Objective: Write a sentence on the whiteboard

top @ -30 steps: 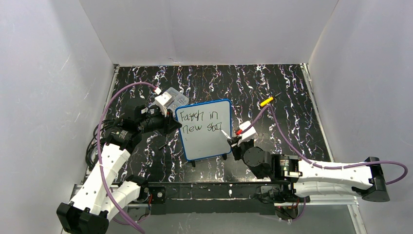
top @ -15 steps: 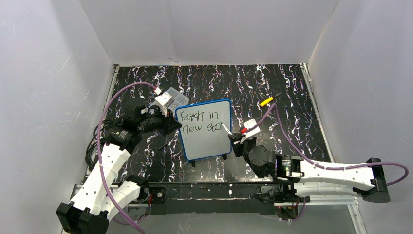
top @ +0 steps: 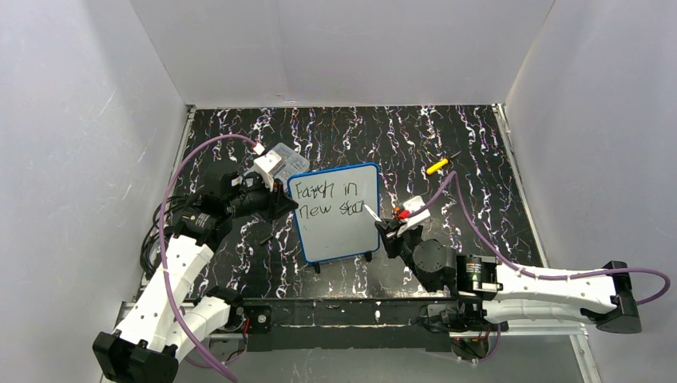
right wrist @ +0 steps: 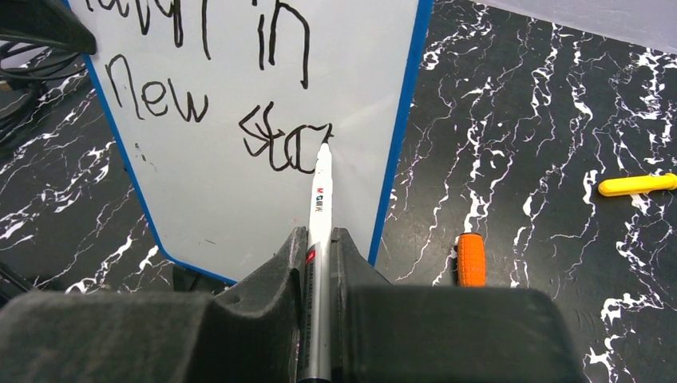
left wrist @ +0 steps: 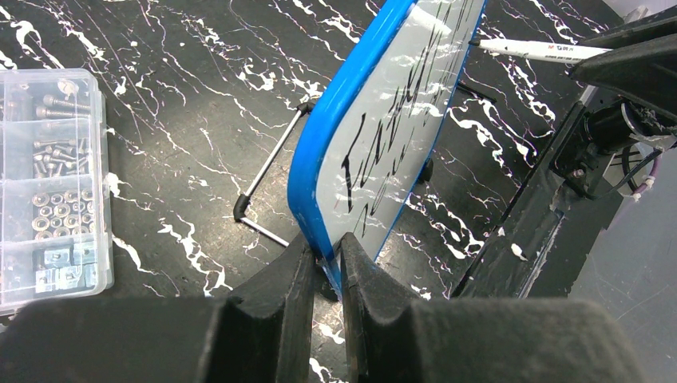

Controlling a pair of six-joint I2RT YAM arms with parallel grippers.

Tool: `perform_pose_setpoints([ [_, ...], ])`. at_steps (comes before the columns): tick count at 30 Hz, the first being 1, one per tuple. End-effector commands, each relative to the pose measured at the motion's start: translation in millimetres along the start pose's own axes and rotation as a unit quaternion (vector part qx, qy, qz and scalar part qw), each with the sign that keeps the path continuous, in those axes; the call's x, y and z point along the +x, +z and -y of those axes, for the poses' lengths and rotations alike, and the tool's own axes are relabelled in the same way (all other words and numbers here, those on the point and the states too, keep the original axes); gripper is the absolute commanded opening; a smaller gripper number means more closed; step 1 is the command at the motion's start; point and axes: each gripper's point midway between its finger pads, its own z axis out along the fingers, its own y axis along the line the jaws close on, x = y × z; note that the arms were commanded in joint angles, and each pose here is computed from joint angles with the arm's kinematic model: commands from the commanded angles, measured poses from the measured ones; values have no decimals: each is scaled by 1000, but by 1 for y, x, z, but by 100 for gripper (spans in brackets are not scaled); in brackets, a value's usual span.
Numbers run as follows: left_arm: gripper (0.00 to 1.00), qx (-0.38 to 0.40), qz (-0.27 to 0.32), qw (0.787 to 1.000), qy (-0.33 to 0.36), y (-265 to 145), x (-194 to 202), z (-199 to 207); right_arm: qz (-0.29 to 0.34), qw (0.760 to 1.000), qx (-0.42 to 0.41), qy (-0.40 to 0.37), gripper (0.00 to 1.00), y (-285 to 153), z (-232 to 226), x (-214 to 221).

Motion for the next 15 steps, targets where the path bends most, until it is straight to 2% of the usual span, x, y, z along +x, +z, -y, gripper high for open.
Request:
perform_pose_setpoints([
  [1, 0, 9, -50, 998, -21, 4, 29, 2, 11, 1000, -5, 12, 1, 1, -3, -7],
  [8, 0, 10, -51, 998, -22, 4, 29, 2, -19, 999, 40, -10, 1, 5, 7, 8],
  [15, 0, 10, -51, 998, -21, 4, 29, 2, -6, 997, 76, 4, 1, 0, 23, 0],
])
